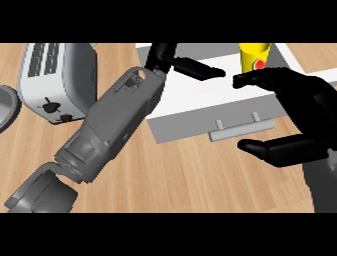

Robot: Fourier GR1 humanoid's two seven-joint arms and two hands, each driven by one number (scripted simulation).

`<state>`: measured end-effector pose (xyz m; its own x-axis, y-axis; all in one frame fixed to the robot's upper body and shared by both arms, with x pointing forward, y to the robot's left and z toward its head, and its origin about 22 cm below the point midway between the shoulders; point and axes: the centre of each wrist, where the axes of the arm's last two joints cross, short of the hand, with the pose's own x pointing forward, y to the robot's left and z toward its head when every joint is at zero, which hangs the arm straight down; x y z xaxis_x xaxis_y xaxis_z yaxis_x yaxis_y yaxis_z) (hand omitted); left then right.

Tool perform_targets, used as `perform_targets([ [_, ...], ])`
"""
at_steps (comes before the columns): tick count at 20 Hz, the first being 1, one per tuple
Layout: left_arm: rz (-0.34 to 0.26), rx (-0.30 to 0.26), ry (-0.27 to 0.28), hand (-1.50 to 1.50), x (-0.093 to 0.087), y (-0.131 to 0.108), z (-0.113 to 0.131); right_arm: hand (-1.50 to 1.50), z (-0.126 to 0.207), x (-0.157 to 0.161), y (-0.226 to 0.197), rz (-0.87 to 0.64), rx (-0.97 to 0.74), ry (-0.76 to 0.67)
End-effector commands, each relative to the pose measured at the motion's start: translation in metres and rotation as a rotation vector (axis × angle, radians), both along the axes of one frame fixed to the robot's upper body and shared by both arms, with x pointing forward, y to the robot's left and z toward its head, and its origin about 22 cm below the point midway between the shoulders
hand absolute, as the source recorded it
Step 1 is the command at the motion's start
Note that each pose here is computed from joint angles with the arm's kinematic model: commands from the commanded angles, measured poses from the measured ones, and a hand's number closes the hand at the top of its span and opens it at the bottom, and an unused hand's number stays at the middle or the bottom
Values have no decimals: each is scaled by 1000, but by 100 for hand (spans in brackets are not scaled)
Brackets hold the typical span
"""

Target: Pick up the cup, place it into the drawer and close the drawer

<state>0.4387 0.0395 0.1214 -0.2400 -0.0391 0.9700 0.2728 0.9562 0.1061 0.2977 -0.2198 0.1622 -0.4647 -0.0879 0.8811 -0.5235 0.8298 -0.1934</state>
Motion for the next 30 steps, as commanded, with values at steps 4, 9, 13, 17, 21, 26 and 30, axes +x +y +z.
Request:
perform_targets([
  [4, 11, -190, -91, -150, 1, -2, 12, 150, -7, -2, 9, 248, -210, 87],
  [9, 90, -219, -95, -150, 3, -3, 17, -150, -14, -16, -3, 249, -521, 123],
  [13, 117, -223, -83, -150, 2, 2, 6, -150, -24, -28, -3, 108, -711, 50],
  [17, 106, -274, -89, -150, -2, 10, -14, -150, -65, -25, 8, -4, -779, 86],
  [21, 94, -315, -92, -150, -6, 20, -28, -150, -109, -7, -5, -22, -876, 171],
  [26, 75, -347, -84, -150, -8, 25, -31, -150, -160, 21, 20, 21, -986, 193],
  [30, 80, -377, -79, -150, -10, 54, -45, 150, -170, 55, 8, -66, -987, 237],
])
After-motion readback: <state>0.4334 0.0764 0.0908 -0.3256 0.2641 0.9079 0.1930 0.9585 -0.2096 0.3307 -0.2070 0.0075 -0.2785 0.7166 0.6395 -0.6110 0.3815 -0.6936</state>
